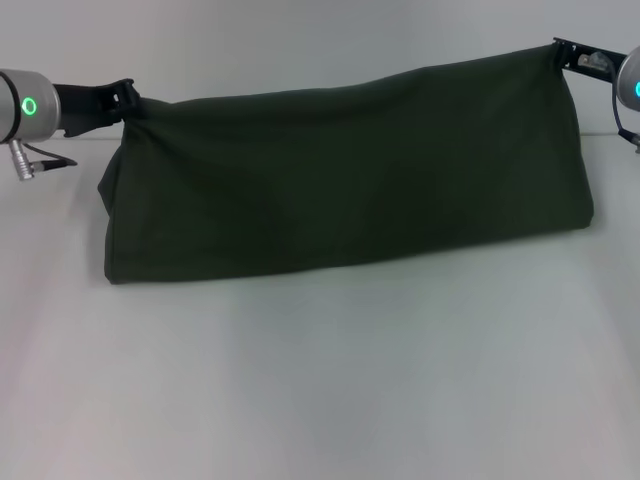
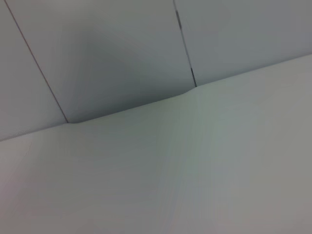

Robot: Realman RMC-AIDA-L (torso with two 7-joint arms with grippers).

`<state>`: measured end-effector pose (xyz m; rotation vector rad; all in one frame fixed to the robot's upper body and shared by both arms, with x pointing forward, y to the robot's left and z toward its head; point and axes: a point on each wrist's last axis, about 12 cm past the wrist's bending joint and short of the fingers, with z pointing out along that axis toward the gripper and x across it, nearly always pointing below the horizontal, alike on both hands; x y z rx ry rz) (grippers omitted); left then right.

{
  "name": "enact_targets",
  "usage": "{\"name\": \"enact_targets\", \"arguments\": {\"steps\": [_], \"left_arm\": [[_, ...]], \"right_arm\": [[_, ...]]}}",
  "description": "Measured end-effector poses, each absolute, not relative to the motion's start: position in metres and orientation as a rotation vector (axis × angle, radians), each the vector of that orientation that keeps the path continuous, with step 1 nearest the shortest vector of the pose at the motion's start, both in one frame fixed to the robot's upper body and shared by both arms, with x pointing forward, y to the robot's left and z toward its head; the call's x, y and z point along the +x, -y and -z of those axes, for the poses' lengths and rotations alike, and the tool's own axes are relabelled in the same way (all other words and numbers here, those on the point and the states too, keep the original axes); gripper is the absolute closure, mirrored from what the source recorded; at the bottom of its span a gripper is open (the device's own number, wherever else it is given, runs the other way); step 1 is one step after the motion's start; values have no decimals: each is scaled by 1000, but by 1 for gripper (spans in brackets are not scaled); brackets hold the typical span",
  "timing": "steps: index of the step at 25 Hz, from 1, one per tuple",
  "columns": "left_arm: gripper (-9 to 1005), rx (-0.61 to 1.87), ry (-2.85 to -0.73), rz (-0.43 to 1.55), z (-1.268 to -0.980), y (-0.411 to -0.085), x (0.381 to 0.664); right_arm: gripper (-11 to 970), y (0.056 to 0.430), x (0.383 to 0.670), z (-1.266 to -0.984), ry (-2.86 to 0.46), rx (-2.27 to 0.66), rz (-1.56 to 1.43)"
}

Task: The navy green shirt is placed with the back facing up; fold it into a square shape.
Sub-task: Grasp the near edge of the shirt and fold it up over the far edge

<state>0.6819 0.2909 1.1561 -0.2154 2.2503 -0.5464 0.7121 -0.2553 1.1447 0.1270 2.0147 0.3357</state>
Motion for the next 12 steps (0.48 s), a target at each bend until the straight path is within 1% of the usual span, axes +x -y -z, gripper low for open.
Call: {"name": "enact_targets", "arguments": {"steps": [3, 4, 8, 12], "left_arm": [[839, -209, -2251, 554, -1157, -288, 682], [838, -208, -2251, 564, -1155, -282, 682], [834, -228, -2228, 574, -1152, -273, 682], [768, -261, -2197, 579, -1152, -269, 682]], "right_arm": [[948, 256, 715, -1146, -2033, 109, -335], [948, 256, 716, -1146, -2048, 102, -337], [842, 259, 723, -1152, -2081, 87, -324], [736, 266, 725, -1161, -2073, 90, -351]]}}
